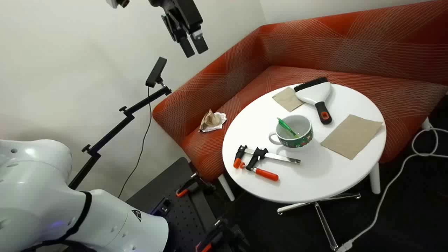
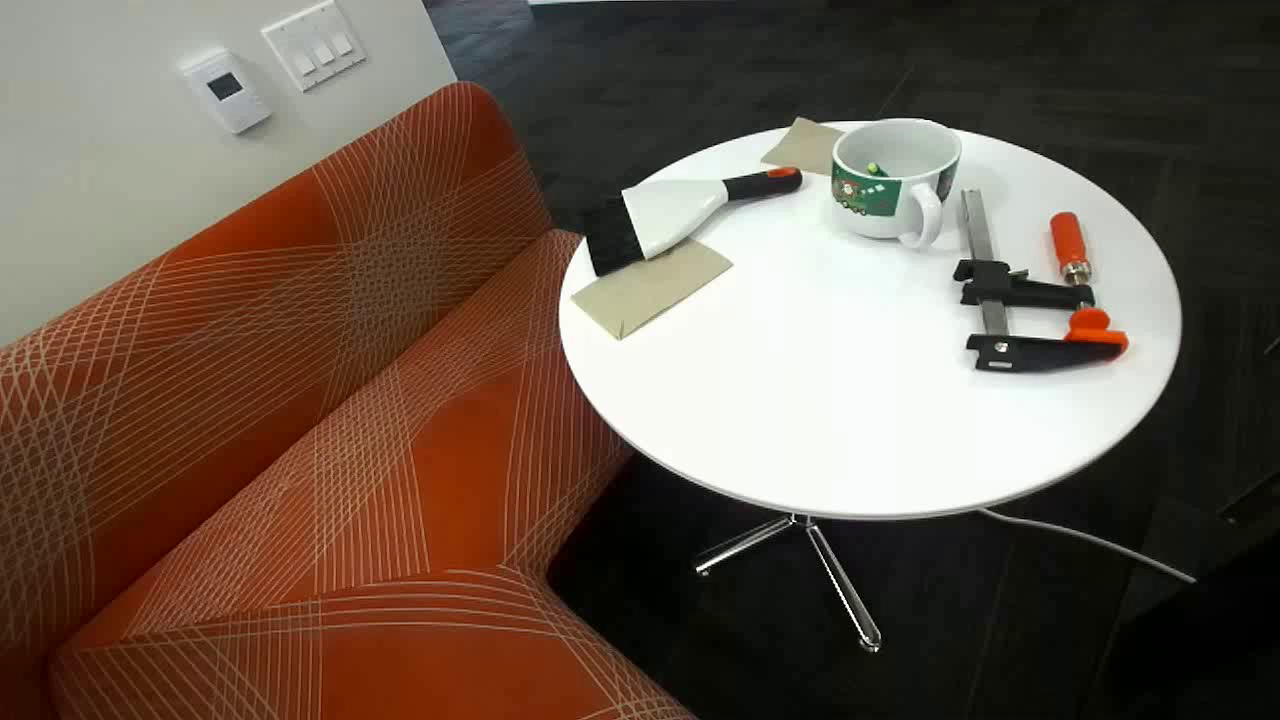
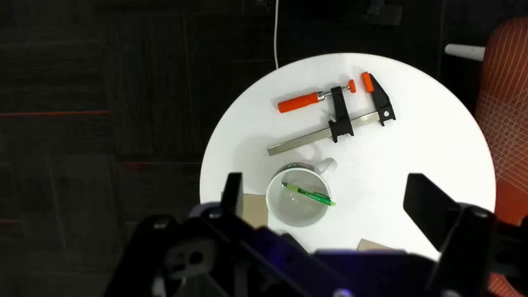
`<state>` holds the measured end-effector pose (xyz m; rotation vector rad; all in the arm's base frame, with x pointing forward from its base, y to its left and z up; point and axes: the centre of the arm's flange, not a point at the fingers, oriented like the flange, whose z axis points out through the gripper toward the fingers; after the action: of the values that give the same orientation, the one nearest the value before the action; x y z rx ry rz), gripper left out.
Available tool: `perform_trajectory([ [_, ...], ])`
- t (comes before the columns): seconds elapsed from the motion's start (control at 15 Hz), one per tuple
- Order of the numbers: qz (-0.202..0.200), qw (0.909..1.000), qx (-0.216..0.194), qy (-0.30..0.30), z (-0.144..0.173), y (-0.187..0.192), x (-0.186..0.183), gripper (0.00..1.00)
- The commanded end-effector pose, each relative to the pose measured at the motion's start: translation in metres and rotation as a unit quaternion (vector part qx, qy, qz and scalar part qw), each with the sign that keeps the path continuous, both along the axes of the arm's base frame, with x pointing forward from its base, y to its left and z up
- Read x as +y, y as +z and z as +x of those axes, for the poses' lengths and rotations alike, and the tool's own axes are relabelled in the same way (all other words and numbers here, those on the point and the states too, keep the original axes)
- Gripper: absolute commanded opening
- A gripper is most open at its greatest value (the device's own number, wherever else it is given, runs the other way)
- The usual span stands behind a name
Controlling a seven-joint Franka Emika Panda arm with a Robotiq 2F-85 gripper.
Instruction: Take the pen from the cup and put it on the table
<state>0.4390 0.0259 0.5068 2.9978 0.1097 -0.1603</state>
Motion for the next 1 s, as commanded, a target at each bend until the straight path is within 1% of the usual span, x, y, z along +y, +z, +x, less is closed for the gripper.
perform_trajectory([
  [0.0, 0.0, 1.0, 0.0, 0.0, 0.0, 0.0, 0.0, 1.0],
  [0.33, 0.0, 1.0, 0.0, 0.0, 0.0, 0.0, 0.0, 1.0],
  [0.47, -0.002, 1.0, -0.004, -0.003, 0.004, 0.002, -0.001, 1.0],
  [0.67, -0.002, 0.9998, -0.01, -0.016, 0.019, 0.007, -0.004, 1.0],
  [0.8, 0.004, 0.9993, -0.012, -0.035, 0.033, 0.008, -0.008, 1.0],
  [0.93, 0.013, 0.998, -0.005, -0.062, 0.051, 0.003, -0.013, 1.0],
])
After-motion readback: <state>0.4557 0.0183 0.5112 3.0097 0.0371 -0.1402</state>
